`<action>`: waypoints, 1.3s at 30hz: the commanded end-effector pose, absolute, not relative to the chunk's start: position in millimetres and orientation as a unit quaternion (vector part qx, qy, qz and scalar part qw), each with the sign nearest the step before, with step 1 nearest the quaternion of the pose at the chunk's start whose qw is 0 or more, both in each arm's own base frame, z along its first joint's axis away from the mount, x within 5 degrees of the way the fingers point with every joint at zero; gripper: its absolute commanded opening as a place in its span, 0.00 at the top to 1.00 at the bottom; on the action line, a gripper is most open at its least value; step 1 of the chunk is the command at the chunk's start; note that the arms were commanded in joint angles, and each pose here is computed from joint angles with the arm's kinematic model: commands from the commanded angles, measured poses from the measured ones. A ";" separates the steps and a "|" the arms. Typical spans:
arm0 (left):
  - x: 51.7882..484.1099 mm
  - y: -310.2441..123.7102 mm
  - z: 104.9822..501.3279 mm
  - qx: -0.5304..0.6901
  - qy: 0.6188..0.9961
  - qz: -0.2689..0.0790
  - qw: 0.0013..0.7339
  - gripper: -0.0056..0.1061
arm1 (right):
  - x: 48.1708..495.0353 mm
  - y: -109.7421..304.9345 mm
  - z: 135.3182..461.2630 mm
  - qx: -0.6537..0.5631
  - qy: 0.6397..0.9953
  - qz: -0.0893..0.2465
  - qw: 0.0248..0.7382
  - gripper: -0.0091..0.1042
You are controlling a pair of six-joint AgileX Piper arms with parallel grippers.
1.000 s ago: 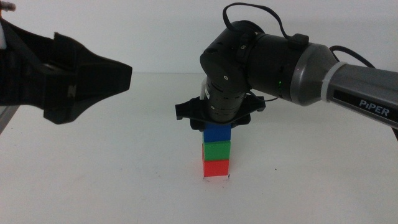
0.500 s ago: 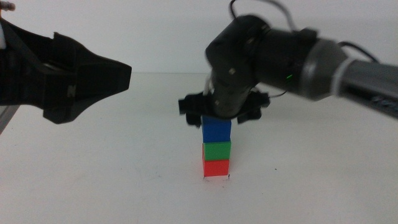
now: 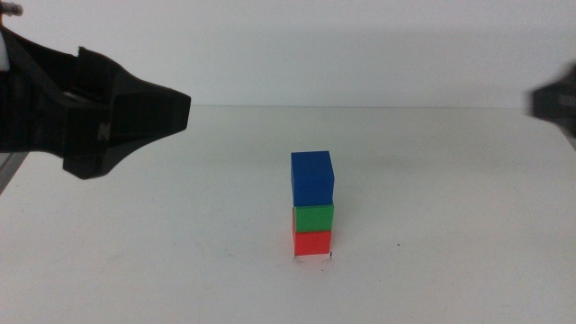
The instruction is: Stack red cubes first, then green, then blue cubes in a specific spot.
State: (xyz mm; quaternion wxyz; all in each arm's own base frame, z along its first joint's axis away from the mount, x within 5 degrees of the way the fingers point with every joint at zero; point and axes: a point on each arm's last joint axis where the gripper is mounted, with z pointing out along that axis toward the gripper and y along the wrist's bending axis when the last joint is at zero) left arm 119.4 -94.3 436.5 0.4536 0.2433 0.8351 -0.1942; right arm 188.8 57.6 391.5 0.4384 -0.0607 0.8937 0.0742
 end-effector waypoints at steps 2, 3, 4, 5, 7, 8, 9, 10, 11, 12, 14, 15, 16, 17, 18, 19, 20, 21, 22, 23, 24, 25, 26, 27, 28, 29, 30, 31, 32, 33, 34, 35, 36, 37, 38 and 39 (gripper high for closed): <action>119.4 -93.8 436.7 0.242 0.832 -0.195 0.459 0.11 | 170.1 33.0 386.6 -0.041 0.870 0.080 0.486 0.10; 119.4 -93.8 436.7 0.242 0.832 -0.195 0.459 0.11 | 167.9 30.5 385.2 -0.037 0.866 0.086 0.492 0.10; 119.4 -93.8 436.7 0.242 0.832 -0.195 0.459 0.11 | 167.0 28.5 384.2 -0.040 0.864 0.085 0.495 0.10; 119.4 -93.8 436.7 0.242 0.832 -0.195 0.459 0.11 | 166.2 27.7 383.8 -0.044 0.862 0.082 0.498 0.10; 119.4 -93.8 436.7 0.242 0.832 -0.195 0.459 0.11 | 166.1 27.0 384.5 -0.045 0.861 0.078 0.501 0.10; 119.4 -93.8 436.7 0.242 0.832 -0.195 0.459 0.11 | 166.2 26.5 384.5 -0.047 0.861 0.074 0.502 0.10; 119.4 -93.8 436.7 0.242 0.832 -0.195 0.459 0.11 | 166.2 26.4 384.4 -0.047 0.861 0.072 0.502 0.10; 119.4 -93.8 436.7 0.242 0.832 -0.195 0.459 0.11 | 166.2 26.4 384.4 -0.047 0.861 0.072 0.502 0.10; 119.4 -93.8 436.7 0.242 0.832 -0.195 0.459 0.11 | 166.2 26.4 384.4 -0.047 0.861 0.072 0.502 0.10; 119.4 -93.8 436.7 0.242 0.832 -0.195 0.459 0.11 | 166.2 26.4 384.4 -0.047 0.861 0.072 0.502 0.10; 119.4 -93.8 436.7 0.242 0.832 -0.195 0.459 0.11 | 166.2 26.4 384.4 -0.047 0.861 0.072 0.502 0.10; 119.4 -93.8 436.7 0.242 0.832 -0.195 0.459 0.11 | 166.2 26.4 384.4 -0.047 0.861 0.072 0.502 0.10; 119.4 -93.8 436.7 0.242 0.832 -0.195 0.459 0.11 | 166.2 26.4 384.4 -0.047 0.861 0.072 0.502 0.10; 121.1 -92.2 434.8 0.244 0.833 -0.179 0.463 0.11 | 166.2 26.4 384.4 -0.047 0.861 0.072 0.502 0.10; 122.8 -90.8 433.4 0.244 0.834 -0.168 0.466 0.11 | 166.2 26.4 384.4 -0.047 0.861 0.072 0.502 0.10; 122.5 -86.9 432.5 0.240 0.832 -0.159 0.475 0.11 | 166.2 26.4 384.4 -0.047 0.861 0.072 0.502 0.10; 121.7 -80.4 431.5 0.229 0.827 -0.150 0.491 0.11 | 166.2 26.4 384.4 -0.047 0.861 0.072 0.502 0.10; 121.6 -76.2 430.3 0.217 0.819 -0.148 0.509 0.11 | 166.2 26.4 384.4 -0.047 0.861 0.072 0.502 0.10; 120.8 -70.6 426.4 0.201 0.813 -0.147 0.526 0.11 | 166.2 26.4 384.4 -0.047 0.861 0.072 0.502 0.10; 119.8 -65.0 421.1 0.183 0.809 -0.146 0.539 0.11 | 166.2 26.7 384.5 -0.046 0.861 0.075 0.502 0.10; 119.6 -60.7 412.8 0.169 0.809 -0.144 0.545 0.11 | 166.2 26.7 384.5 -0.046 0.861 0.075 0.502 0.10; 118.0 -54.9 406.4 0.148 0.802 -0.144 0.560 0.11 | 166.2 26.7 384.5 -0.046 0.861 0.075 0.502 0.10; 117.5 -49.1 396.8 0.130 0.803 -0.136 0.566 0.11 | 166.3 26.6 384.6 -0.046 0.860 0.075 0.503 0.10; 118.3 -45.5 388.6 0.114 0.802 -0.133 0.571 0.11 | 166.4 26.9 383.4 -0.045 0.860 0.077 0.503 0.10; 117.2 -39.8 378.4 0.096 0.800 -0.124 0.579 0.11 | 165.7 26.7 381.2 -0.045 0.859 0.077 0.504 0.10; 115.0 -34.0 367.3 0.079 0.800 -0.113 0.585 0.11 | 163.8 26.3 379.5 -0.044 0.855 0.077 0.511 0.10; 111.1 -28.2 358.7 0.064 0.799 -0.102 0.590 0.11 | 161.9 25.7 374.2 -0.041 0.848 0.076 0.523 0.10; 106.5 -22.9 347.1 0.049 0.800 -0.091 0.591 0.11 | 159.2 24.5 366.5 -0.039 0.837 0.074 0.541 0.10; 102.5 -19.3 334.5 0.039 0.804 -0.083 0.588 0.11 | 155.1 23.2 360.9 -0.036 0.821 0.072 0.566 0.10; 96.6 -15.9 322.3 0.029 0.805 -0.075 0.588 0.11 | 149.1 21.2 350.0 -0.036 0.805 0.065 0.589 0.10; 91.0 -12.3 310.2 0.017 0.804 -0.067 0.590 0.11 | 140.2 18.7 338.2 -0.041 0.787 0.054 0.613 0.10; 85.1 -10.0 298.2 0.010 0.803 -0.062 0.592 0.11 | 131.8 16.3 323.4 -0.051 0.781 0.037 0.622 0.10; 79.2 -8.6 289.4 0.006 0.799 -0.060 0.598 0.11 | 120.7 13.8 310.5 -0.056 0.774 0.026 0.630 0.10; 73.9 -7.5 277.7 0.002 0.799 -0.058 0.599 0.11 | 109.9 11.2 297.1 -0.061 0.772 0.013 0.632 0.10; 69.0 -7.0 266.9 0.001 0.798 -0.059 0.599 0.11 | 100.1 9.0 283.6 -0.058 0.773 0.009 0.632 0.10; 65.4 -6.7 258.7 0.000 0.798 -0.060 0.600 0.11 | 93.4 7.6 273.7 -0.051 0.772 0.009 0.633 0.10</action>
